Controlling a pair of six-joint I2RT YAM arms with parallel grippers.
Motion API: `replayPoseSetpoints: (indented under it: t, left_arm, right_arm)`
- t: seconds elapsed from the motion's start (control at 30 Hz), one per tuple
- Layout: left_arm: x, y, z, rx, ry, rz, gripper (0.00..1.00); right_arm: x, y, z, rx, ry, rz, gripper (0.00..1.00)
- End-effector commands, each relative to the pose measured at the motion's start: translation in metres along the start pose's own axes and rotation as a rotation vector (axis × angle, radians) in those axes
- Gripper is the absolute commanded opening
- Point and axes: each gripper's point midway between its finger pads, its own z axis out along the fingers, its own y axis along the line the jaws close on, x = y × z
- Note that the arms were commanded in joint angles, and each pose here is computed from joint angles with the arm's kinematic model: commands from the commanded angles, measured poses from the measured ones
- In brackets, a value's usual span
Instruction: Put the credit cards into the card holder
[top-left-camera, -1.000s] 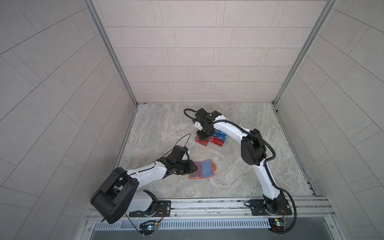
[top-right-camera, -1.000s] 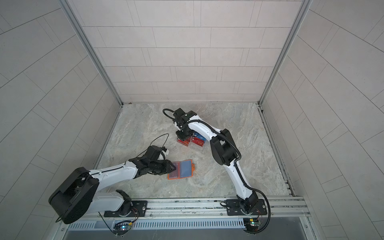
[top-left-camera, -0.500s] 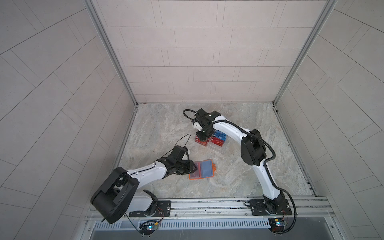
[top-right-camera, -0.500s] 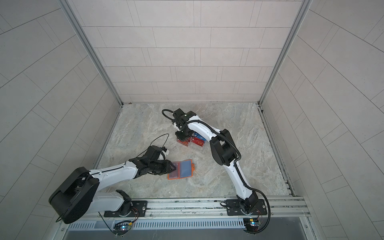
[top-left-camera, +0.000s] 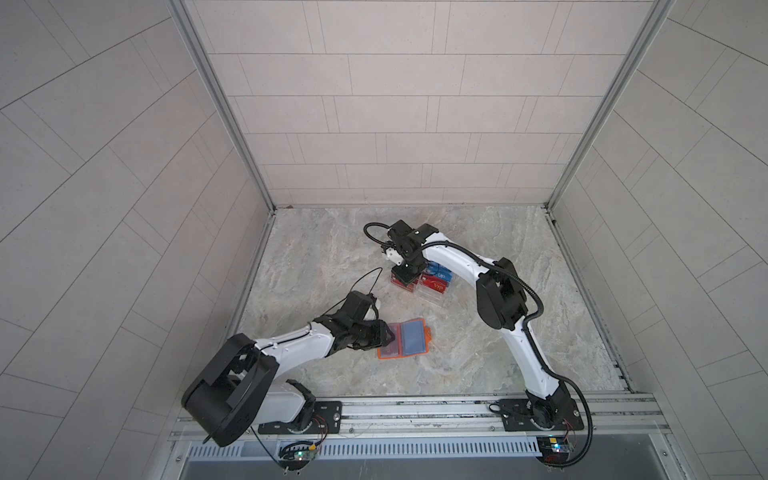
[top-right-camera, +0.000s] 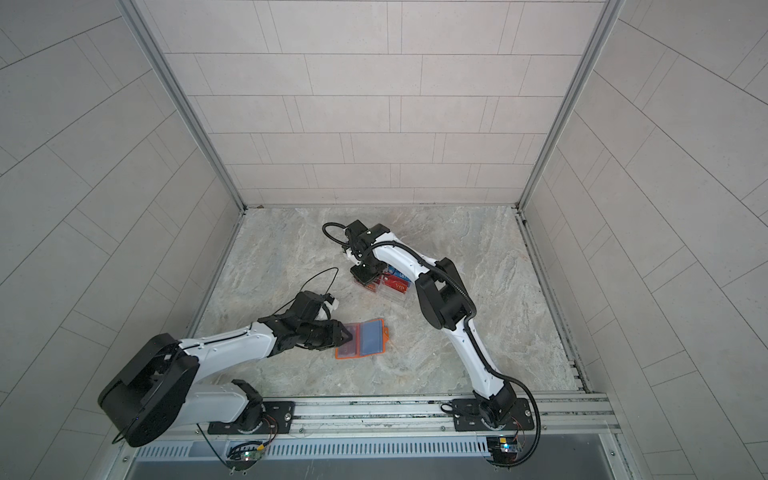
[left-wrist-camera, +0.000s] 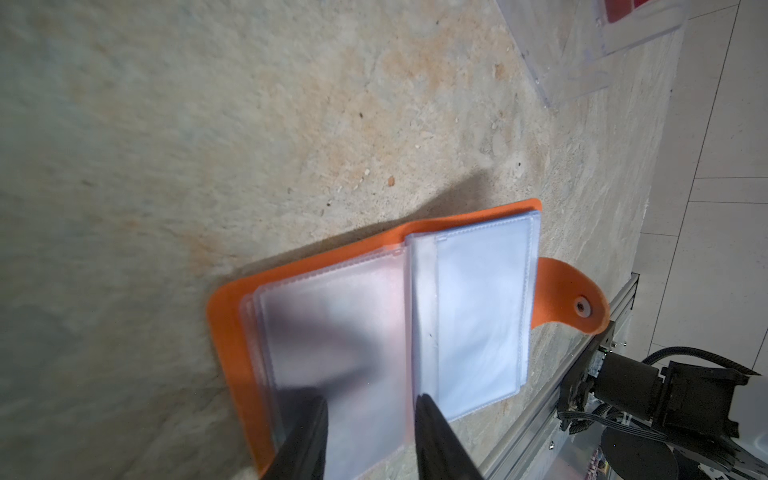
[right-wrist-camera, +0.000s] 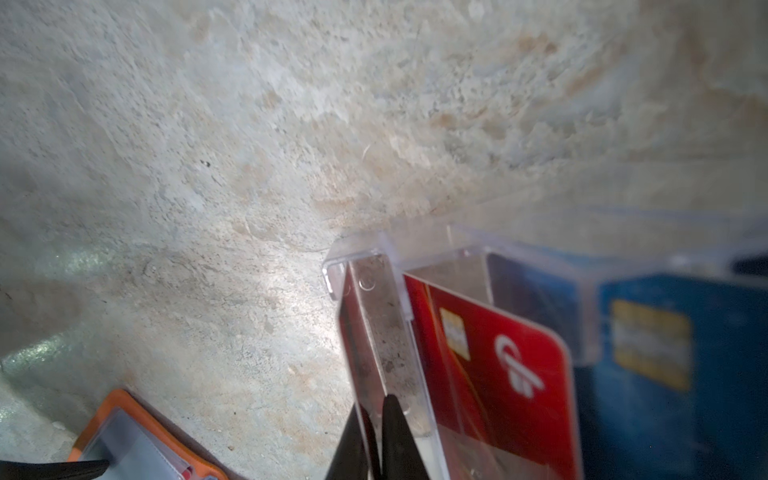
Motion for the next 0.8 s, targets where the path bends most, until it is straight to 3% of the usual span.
replayPoseSetpoints:
  t: [0.0,0.27,0.77]
  left_arm:
    - [0.011,0.013,0.003,-0.050,0.048,-0.012,0.40]
    - [0.012,0.014,0.003,-0.050,0.052,-0.010,0.40]
    - [0.014,0.015,0.001,-0.057,0.055,-0.008,0.40]
  right_arm:
    - [0.005,0.010,-0.001,-0.034,0.029,-0.057,0.09]
    - [0.001,0.012,-0.009,-0.037,0.018,-0.084,0.14]
    - [0.003,0.017,-0.004,-0.071,0.036,-0.098,0.13]
